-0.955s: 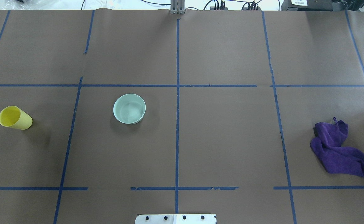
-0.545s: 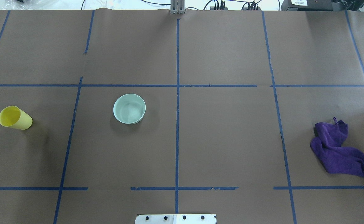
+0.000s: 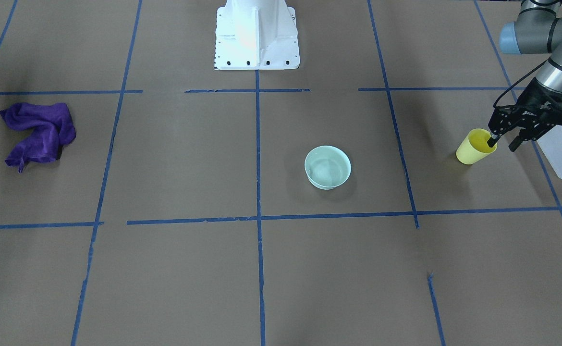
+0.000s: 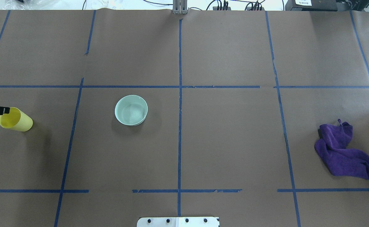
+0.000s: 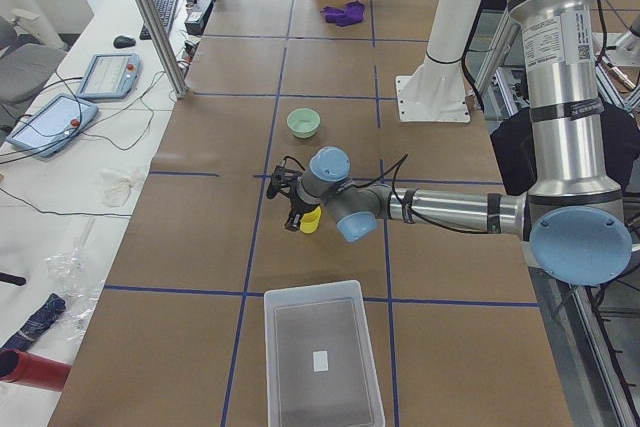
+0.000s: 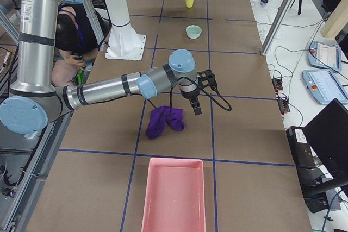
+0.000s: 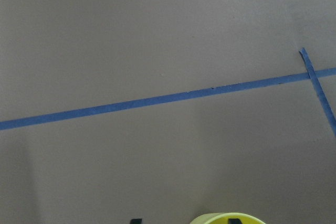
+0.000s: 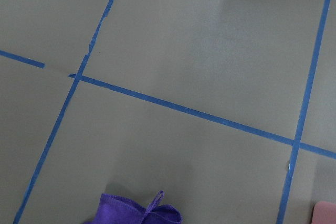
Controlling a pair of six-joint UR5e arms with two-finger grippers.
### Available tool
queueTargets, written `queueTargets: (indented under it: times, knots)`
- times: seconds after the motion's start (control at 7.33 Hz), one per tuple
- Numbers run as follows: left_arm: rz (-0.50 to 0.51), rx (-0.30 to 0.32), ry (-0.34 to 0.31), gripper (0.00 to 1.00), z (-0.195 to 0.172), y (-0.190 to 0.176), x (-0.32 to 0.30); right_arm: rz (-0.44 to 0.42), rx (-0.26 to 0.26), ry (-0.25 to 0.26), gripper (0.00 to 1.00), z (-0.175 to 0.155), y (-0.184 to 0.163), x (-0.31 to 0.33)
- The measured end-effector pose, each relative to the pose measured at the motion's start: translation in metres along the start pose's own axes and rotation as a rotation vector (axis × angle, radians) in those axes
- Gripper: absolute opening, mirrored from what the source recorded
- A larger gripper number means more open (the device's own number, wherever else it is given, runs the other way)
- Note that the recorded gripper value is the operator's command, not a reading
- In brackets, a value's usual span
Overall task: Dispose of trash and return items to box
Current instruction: 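Grasp the yellow cup with the left gripper and lift it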
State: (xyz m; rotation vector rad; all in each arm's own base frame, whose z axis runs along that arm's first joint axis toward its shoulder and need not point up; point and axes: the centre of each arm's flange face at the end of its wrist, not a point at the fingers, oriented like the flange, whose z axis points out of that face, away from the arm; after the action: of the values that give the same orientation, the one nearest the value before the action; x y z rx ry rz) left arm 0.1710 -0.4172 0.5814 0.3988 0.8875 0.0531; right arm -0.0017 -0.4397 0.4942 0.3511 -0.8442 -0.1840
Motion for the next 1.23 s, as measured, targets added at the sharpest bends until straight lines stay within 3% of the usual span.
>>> queueTargets:
  times: [0.14,0.41,0.68,0.95,1.23]
  knots:
    - [0.009,-0.011,-0.012,0.0,0.006,0.007,0.001,0.002,-0.002,0.0,1.0,0.0,0.002,0.001]
    - [0.034,-0.001,-0.046,0.0,0.013,0.014,0.003,0.005,-0.005,0.001,1.0,0.001,0.004,0.003]
    - [0.095,0.011,-0.035,0.0,0.008,0.011,0.013,0.005,-0.006,0.002,1.0,0.001,0.005,0.003]
    - [0.224,-0.017,0.036,0.0,-0.015,0.014,0.02,0.007,-0.008,0.001,1.0,0.002,0.008,0.004]
    - [0.351,-0.037,0.107,0.0,-0.058,0.018,-0.01,0.006,-0.004,0.0,1.0,0.003,0.014,0.006]
